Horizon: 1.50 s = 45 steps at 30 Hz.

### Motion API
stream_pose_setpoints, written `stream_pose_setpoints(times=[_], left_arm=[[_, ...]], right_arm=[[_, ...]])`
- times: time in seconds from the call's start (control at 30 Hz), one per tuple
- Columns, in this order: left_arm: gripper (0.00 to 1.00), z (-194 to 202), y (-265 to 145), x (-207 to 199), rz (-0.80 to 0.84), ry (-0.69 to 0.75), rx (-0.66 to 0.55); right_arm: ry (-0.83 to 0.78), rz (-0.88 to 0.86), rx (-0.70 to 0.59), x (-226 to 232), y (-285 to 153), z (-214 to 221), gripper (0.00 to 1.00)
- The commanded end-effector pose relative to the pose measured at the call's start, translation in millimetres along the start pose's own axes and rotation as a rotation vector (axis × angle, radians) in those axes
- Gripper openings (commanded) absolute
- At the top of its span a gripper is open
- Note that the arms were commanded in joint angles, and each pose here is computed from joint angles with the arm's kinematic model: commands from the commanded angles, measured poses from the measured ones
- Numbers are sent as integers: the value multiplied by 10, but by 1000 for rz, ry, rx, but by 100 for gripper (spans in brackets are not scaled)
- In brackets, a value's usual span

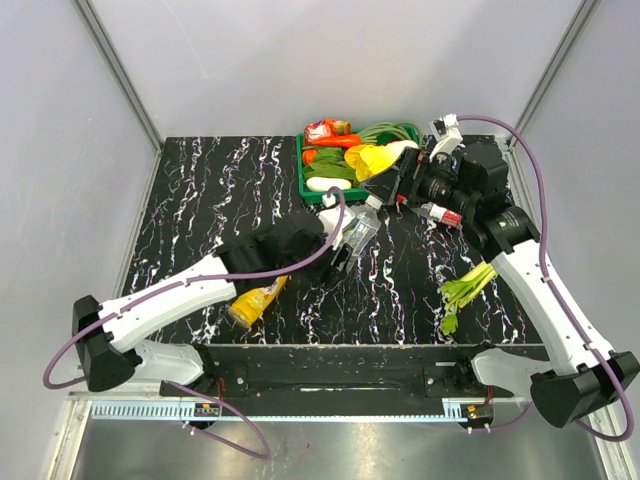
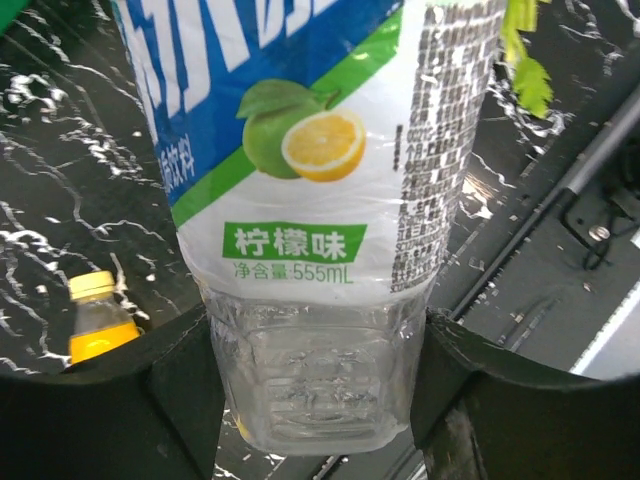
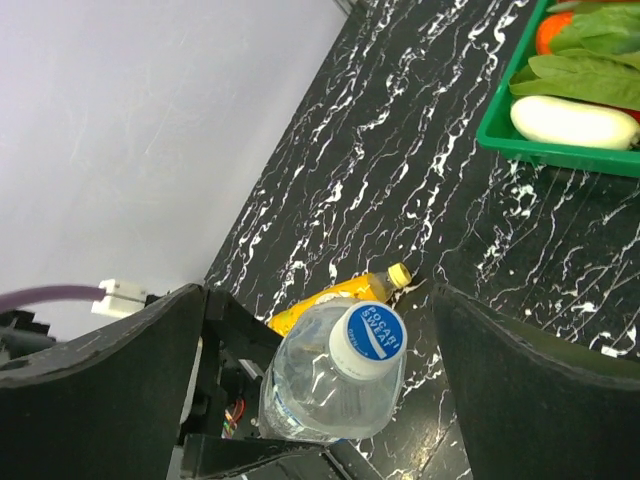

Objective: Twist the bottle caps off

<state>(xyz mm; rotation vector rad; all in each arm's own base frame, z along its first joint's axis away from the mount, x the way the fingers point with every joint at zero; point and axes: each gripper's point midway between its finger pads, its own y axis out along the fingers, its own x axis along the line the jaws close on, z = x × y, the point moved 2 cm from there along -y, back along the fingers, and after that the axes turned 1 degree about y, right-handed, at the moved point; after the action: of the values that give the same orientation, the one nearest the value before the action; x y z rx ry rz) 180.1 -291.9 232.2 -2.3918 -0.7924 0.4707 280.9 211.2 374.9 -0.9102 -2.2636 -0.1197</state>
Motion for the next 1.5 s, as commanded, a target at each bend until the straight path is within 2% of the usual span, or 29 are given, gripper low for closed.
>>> stream_pose_setpoints(times=[0.0,0.47,0.73,1.03,1.23,1.4,1.47], left_arm=[[38,-207,-59,209,-221,45,-7],[34,-385,-168,279,-551,142,-16],[34,-364,-135,252,-624,204,9],[34,-348,-107,244,-636,209,14],[34,-316,-82,241,-634,209,26],[34,-283,-71,247,-637,207,37],[34,-262,-67,255,-640,210,43]], right_arm=[[33,52,-47,29,-10,-182,100],[177,156,24,-205,186,-59,100],[222,140,47,-181,227,-24,98],[238,92,82,-130,261,24,67],[243,98,82,-147,259,40,56],[242,103,83,-163,256,58,34],[242,111,83,-181,255,68,20]])
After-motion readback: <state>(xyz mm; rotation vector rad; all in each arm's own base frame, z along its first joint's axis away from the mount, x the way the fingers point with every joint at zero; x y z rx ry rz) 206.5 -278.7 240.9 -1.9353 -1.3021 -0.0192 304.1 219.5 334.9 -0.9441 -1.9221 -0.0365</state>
